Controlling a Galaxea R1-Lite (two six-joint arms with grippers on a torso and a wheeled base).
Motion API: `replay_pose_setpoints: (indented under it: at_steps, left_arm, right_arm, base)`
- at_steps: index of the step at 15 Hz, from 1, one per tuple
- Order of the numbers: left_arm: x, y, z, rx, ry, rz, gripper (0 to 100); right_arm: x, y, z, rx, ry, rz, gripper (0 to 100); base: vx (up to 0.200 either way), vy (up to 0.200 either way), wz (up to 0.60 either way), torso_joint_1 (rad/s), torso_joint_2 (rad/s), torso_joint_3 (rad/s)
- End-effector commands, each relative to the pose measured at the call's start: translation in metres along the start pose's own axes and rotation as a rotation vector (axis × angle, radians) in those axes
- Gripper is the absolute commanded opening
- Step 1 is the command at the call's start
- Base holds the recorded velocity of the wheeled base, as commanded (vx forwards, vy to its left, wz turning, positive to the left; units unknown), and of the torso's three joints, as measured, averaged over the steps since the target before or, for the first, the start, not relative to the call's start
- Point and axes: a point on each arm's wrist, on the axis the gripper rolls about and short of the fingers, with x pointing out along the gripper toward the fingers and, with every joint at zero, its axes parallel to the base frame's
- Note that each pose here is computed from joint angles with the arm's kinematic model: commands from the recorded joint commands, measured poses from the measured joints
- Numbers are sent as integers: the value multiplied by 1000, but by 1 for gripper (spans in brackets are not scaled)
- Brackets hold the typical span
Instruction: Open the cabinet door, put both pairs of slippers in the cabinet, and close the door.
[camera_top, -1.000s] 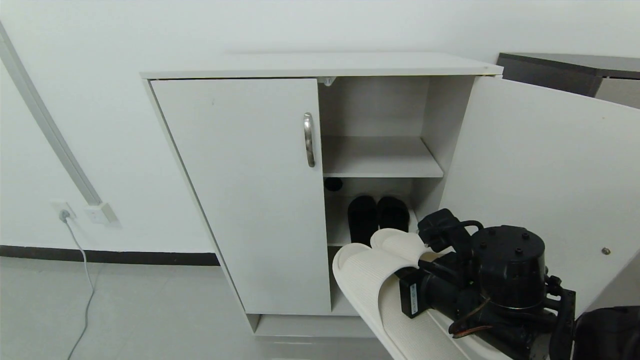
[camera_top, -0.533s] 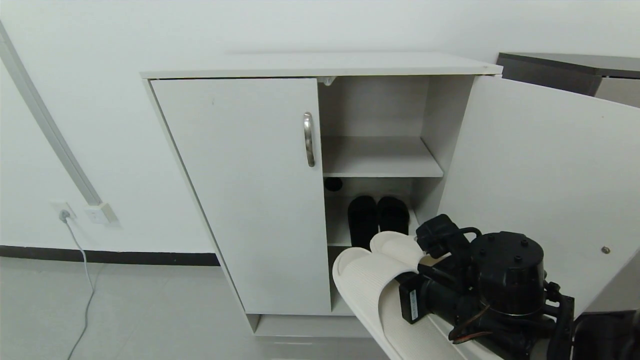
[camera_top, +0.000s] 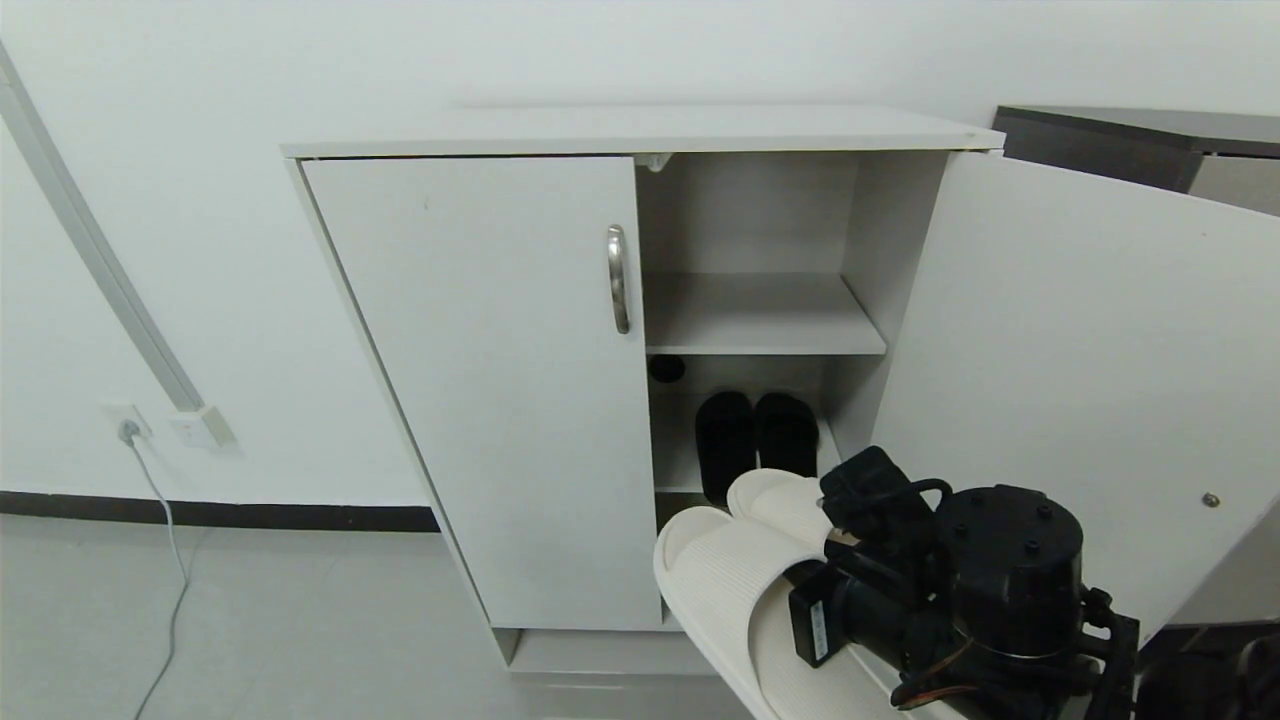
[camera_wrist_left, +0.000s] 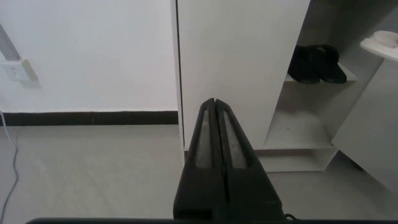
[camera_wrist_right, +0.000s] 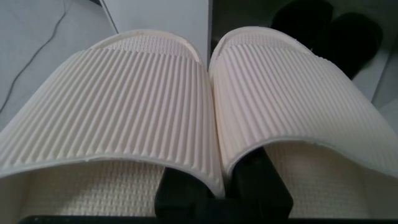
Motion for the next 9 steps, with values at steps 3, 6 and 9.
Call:
replay_pose_setpoints:
  at_steps: [3, 6, 9]
  left_arm:
    - [0, 0, 0, -1, 2, 2, 0]
    - [0, 0, 0, -1, 2, 2, 0]
    - [0, 0, 0, 1, 2, 0, 0]
  right_arm:
    - [4, 1, -13, -22, 12, 5, 0]
    - [9, 4, -19, -31, 1, 8, 0]
    - [35, 8, 1, -37, -63, -168, 0]
  base:
    - [0, 0, 0, 0, 0, 0]
    - [0, 0, 0, 0, 0, 0]
    - [0, 0, 0, 0, 0, 0]
